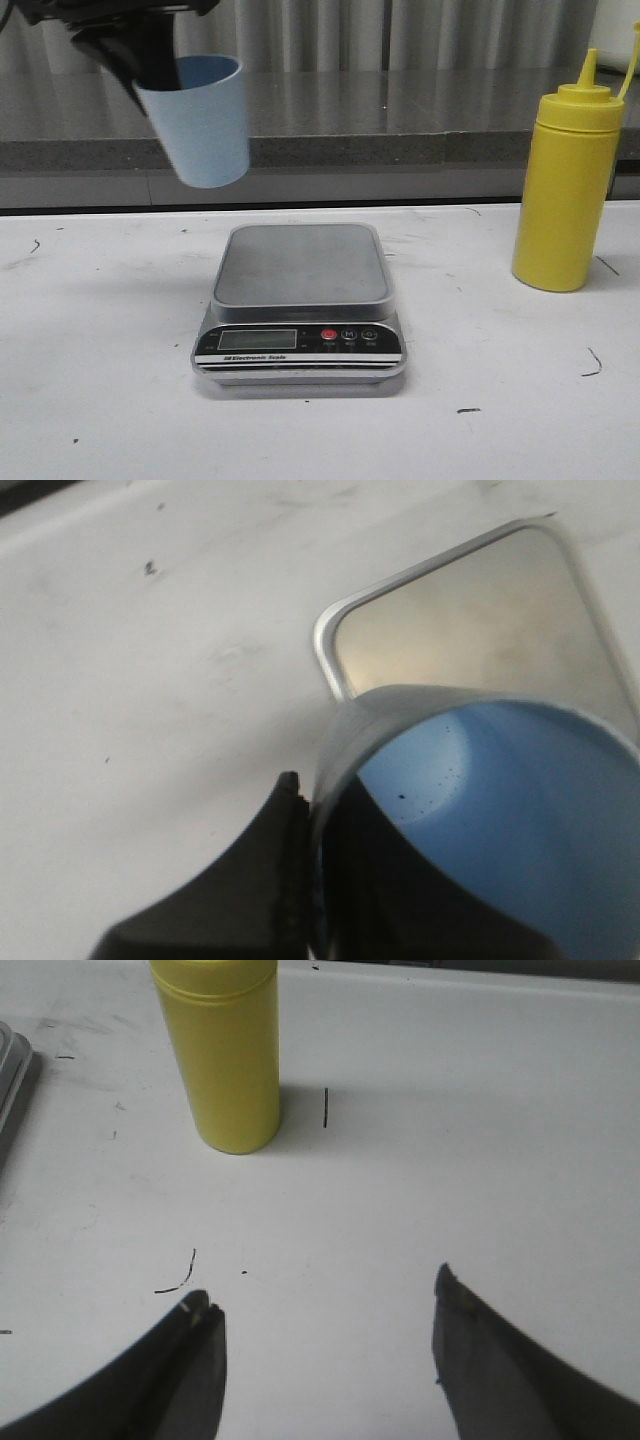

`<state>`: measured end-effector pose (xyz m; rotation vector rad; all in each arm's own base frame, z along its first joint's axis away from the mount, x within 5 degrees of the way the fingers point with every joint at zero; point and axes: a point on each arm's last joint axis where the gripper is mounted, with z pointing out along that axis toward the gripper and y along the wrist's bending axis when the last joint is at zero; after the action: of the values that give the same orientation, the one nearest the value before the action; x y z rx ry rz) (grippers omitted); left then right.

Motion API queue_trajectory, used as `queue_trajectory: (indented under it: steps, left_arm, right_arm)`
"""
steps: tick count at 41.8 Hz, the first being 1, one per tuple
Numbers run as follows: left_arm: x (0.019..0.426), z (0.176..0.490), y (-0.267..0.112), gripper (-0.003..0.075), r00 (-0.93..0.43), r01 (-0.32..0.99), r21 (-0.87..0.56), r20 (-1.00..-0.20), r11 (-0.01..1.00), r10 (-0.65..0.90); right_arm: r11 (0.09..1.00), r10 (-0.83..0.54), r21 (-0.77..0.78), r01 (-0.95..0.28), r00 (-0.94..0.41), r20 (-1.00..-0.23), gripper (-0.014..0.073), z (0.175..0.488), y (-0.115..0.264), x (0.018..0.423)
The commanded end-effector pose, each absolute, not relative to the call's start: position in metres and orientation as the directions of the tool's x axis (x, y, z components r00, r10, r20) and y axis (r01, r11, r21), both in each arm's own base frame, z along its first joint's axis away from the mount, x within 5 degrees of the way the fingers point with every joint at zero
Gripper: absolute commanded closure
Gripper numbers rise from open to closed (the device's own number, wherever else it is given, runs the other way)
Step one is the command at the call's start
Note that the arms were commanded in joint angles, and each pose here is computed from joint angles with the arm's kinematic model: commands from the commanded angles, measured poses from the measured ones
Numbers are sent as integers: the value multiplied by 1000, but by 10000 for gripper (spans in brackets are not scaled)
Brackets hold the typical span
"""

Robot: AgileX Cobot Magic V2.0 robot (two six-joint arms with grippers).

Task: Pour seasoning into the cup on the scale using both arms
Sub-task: 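Lift the blue cup with the left gripper and set it on the scale, then open the left gripper and raise it away from the cup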

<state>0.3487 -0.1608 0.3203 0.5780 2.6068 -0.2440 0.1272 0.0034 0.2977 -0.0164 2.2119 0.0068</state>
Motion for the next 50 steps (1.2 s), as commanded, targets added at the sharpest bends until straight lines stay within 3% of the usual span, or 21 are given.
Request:
queue_trajectory:
  steps: [1, 14, 32, 35, 43, 46, 50]
  left_arm:
    - [346, 352, -180, 741, -751, 455, -87, -572, 886, 330]
    - [365, 325, -218, 740, -763, 491, -93, -525, 866, 377]
    - [378, 290, -226, 735, -795, 485, -92, -460, 870, 395]
    - [378, 290, -226, 682, -798, 485, -92, -454, 870, 397]
    - [376, 291, -227, 360, -806, 482, -115, -446, 868, 389]
    - [375, 294, -226, 325, -803, 483, -117, -453, 868, 386]
    - [373, 307, -223, 337, -783, 488, -95, -487, 868, 388]
  right_arm:
    - [1000, -24, -18, -17, -529, -848, 120, 311, 3, 132]
    - [1000, -24, -18, -17, -529, -848, 120, 311, 3, 132]
    - [1000, -24, -18, -17, -529, -848, 120, 311, 3, 132]
    - [1000, -24, -18, -17, -529, -848, 120, 311, 3, 132]
    - [1000, -24, -18, -17, -529, -848, 120, 311, 3, 132]
    - [1000, -24, -18, -17, -529, -848, 120, 311, 3, 132]
    - [1000, -24, -18, -17, -529, -848, 120, 311, 3, 132]
